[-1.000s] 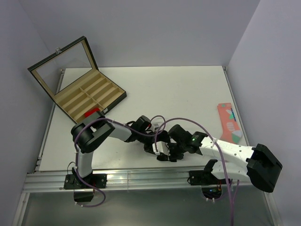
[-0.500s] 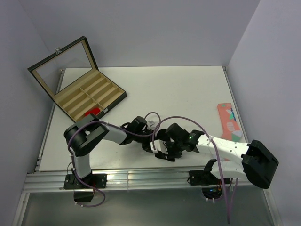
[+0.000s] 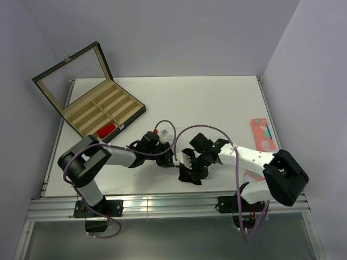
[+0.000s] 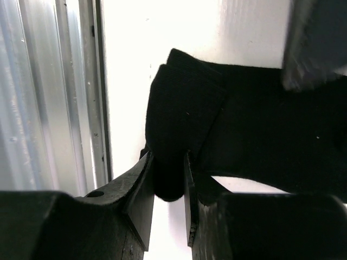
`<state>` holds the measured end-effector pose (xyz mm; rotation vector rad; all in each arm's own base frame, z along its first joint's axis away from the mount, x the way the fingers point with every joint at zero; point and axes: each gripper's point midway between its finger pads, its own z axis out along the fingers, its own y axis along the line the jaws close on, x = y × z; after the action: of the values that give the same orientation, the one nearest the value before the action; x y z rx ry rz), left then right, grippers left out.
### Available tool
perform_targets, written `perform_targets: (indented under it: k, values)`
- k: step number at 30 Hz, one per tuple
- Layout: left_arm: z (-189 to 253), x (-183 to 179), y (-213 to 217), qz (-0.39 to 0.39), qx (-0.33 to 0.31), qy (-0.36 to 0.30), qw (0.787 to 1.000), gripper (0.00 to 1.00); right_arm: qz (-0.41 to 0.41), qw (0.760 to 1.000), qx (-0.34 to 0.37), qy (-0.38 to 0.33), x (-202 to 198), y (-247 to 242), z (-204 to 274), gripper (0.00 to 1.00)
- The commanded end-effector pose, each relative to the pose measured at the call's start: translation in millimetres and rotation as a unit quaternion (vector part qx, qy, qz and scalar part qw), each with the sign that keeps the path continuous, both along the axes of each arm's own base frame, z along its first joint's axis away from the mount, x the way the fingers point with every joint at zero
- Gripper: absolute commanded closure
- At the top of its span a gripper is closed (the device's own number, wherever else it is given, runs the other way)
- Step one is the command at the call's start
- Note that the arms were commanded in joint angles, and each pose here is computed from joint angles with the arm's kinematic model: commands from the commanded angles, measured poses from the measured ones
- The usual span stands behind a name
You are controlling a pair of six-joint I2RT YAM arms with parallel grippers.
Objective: Roll the socks
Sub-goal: Roll the sock at the center of the board.
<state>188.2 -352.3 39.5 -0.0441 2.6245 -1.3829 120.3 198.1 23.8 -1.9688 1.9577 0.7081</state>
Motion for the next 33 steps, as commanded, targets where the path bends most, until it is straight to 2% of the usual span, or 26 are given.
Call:
perform_targets:
  k: [1,5,10,12,18,22,25,29,33]
  values:
    - [5.5,6.4,9.9,0.010,-0.001,-0.068,0.998,0.72,-0.007,0.998,-0.031,0.047,-0.3,-14.6,-4.0,0.75]
    - [11.7,4.2,14.9,0.017,-0.019,-0.105,0.994,0.71,-0.024,0.995,-0.039,0.089,9.8,-11.3,1.1,0.75]
    - [10.2,-0.8,16.0,0.012,-0.005,-0.155,0.988,0.71,-0.048,0.987,-0.059,0.143,12.3,-8.0,3.6,0.75]
    - [12.3,-6.7,13.2,0.004,-0.002,-0.175,0.985,0.68,-0.056,0.983,-0.063,0.166,15.8,-4.6,2.7,0.75]
    - [28.8,-9.3,10.2,0.012,0.018,-0.272,0.962,0.65,-0.078,0.969,-0.084,0.217,21.6,-3.9,-0.6,0.75]
    - [41.8,-13.9,6.2,0.005,0.002,-0.316,0.949,0.62,-0.100,0.958,-0.099,0.251,26.2,-2.3,-2.3,0.75]
    - [39.7,-23.1,7.1,-0.005,-0.008,-0.328,0.945,0.60,-0.109,0.945,-0.107,0.288,28.3,-2.4,-7.1,0.75]
    - [49.9,-34.4,4.6,-0.007,-0.043,-0.347,0.937,0.57,-0.118,0.940,-0.115,0.299,33.2,-2.0,-11.9,0.75]
    - [61.2,-32.8,10.4,0.029,-0.051,-0.368,0.928,0.57,-0.128,0.936,-0.122,0.304,36.3,-2.4,-16.2,0.75]
